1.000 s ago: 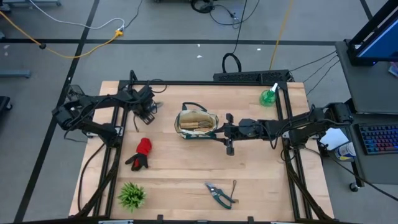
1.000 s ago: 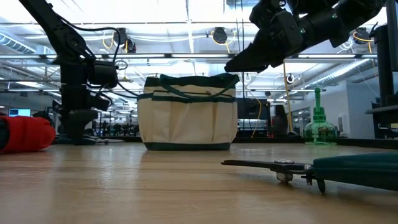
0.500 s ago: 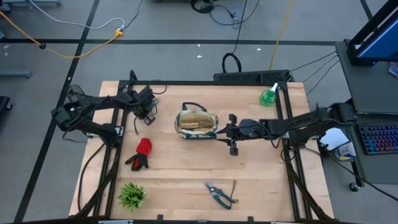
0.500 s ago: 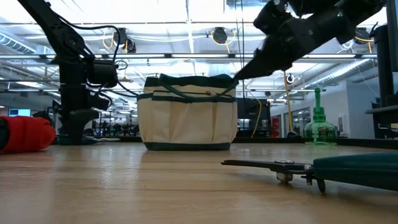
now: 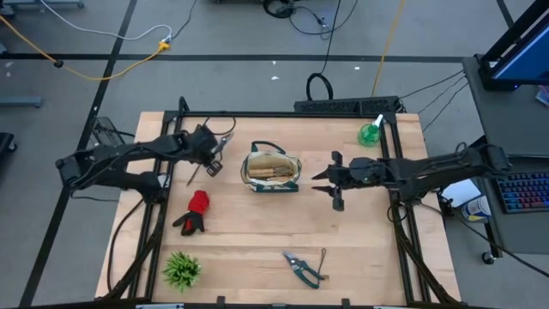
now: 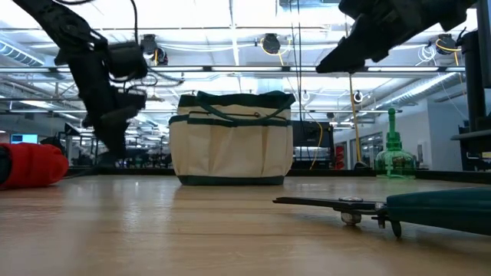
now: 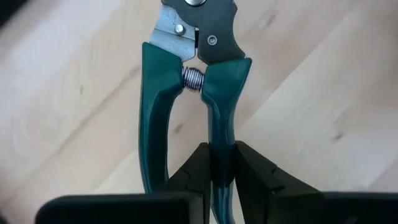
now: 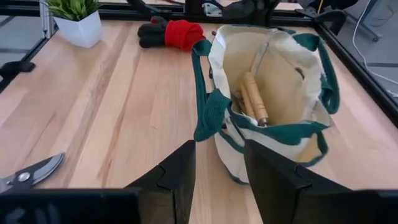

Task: Pick & Place Garden tools in Gardening bag
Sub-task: Put the top green shear scissors into the gardening bag

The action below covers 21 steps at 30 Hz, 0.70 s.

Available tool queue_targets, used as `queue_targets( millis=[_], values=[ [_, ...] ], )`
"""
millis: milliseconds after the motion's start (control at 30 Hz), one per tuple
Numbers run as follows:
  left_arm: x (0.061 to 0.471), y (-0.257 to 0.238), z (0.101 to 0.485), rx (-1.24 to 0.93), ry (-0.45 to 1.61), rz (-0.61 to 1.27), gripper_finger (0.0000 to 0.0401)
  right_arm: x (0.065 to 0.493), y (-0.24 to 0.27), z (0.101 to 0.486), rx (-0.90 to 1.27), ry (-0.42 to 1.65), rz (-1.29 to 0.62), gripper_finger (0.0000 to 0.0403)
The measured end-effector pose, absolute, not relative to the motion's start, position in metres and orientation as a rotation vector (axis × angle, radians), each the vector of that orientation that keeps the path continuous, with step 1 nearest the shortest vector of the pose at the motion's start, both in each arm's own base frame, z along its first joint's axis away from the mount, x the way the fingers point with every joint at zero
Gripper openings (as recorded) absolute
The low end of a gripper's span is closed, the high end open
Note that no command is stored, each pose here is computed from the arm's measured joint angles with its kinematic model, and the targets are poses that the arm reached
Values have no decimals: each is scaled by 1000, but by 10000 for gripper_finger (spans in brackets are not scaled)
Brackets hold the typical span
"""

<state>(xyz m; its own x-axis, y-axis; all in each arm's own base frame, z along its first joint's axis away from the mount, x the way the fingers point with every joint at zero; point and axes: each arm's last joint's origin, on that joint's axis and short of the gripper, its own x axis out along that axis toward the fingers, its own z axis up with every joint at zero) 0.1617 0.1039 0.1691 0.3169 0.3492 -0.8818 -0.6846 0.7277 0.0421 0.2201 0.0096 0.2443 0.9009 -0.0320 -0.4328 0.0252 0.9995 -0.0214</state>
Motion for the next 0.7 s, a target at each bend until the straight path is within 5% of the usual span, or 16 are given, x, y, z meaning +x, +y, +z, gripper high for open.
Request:
queue_targets(
  millis=[700],
  values=[
    [199,56,212,-244,606,469,48,200,8,251,41,489,-45,130]
  ],
)
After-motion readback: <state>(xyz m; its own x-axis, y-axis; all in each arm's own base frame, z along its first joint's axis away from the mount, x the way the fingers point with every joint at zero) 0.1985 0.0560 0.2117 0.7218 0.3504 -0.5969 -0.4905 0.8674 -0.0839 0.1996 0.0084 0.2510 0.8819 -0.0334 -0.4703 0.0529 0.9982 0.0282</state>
